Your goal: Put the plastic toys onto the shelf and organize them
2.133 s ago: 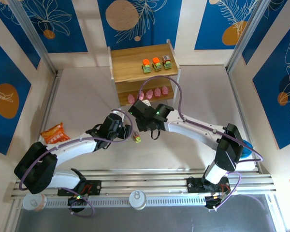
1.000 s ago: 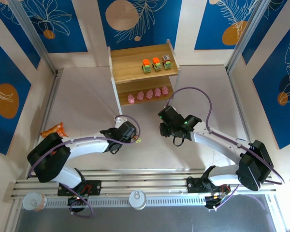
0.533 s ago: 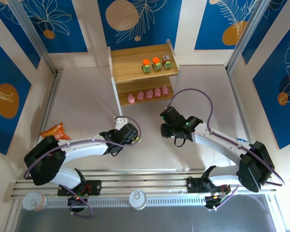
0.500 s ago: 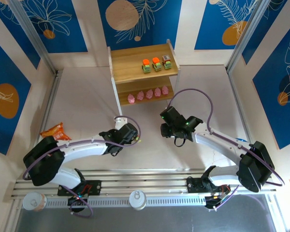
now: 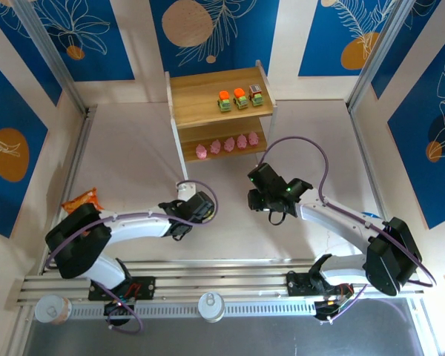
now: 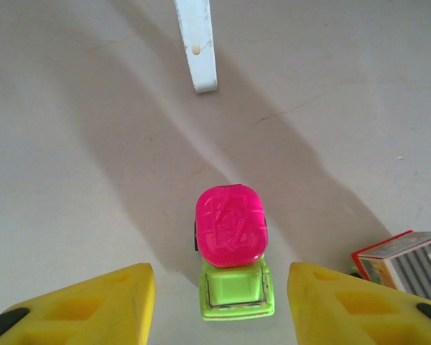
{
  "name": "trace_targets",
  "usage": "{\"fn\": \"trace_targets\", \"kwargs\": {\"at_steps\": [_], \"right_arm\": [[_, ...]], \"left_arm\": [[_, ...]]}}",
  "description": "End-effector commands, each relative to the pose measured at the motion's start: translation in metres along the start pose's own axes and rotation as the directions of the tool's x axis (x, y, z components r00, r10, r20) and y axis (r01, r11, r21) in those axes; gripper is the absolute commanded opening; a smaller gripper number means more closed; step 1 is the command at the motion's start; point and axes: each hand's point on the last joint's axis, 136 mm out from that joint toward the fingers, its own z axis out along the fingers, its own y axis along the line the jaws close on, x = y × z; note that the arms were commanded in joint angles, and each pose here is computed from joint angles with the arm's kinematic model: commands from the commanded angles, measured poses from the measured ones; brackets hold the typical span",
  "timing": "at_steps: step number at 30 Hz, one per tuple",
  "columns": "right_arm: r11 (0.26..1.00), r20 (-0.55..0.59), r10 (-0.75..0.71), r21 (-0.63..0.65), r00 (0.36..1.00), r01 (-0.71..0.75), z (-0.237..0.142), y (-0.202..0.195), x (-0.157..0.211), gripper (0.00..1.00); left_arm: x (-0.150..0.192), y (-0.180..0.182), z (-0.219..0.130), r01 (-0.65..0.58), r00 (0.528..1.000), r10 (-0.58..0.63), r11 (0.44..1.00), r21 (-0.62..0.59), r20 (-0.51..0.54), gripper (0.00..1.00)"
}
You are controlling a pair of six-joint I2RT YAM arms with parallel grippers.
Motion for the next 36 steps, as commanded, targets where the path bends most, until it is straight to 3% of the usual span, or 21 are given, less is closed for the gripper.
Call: {"fn": "trace_targets", "kwargs": {"at_steps": [1, 18, 36], "right_arm": [[1.000, 0.006, -0.002, -0.029, 1.000, 0.002, -0.003, 0.000, 0.001, 0.36], [0.999, 0.002, 0.010, -0.032, 1.000, -0.010, -0.002, -0.007, 0.004, 0.36], [0.999, 0.006, 0.031, -0.036, 1.000, -0.031, 0.005, -0.016, 0.005, 0.33]], "left_arm": [[0.000, 0.001, 0.003, 0.021, 1.000, -0.020, 0.999, -0.037, 0.011, 0.52], [0.011, -0.008, 0.019, 0.036, 0.999, -0.037, 0.999, -0.037, -0.018, 0.50], [0.009, -0.017, 0.020, 0.001, 1.000, -0.002, 1.000, -0.002, -0.019, 0.30]]}}
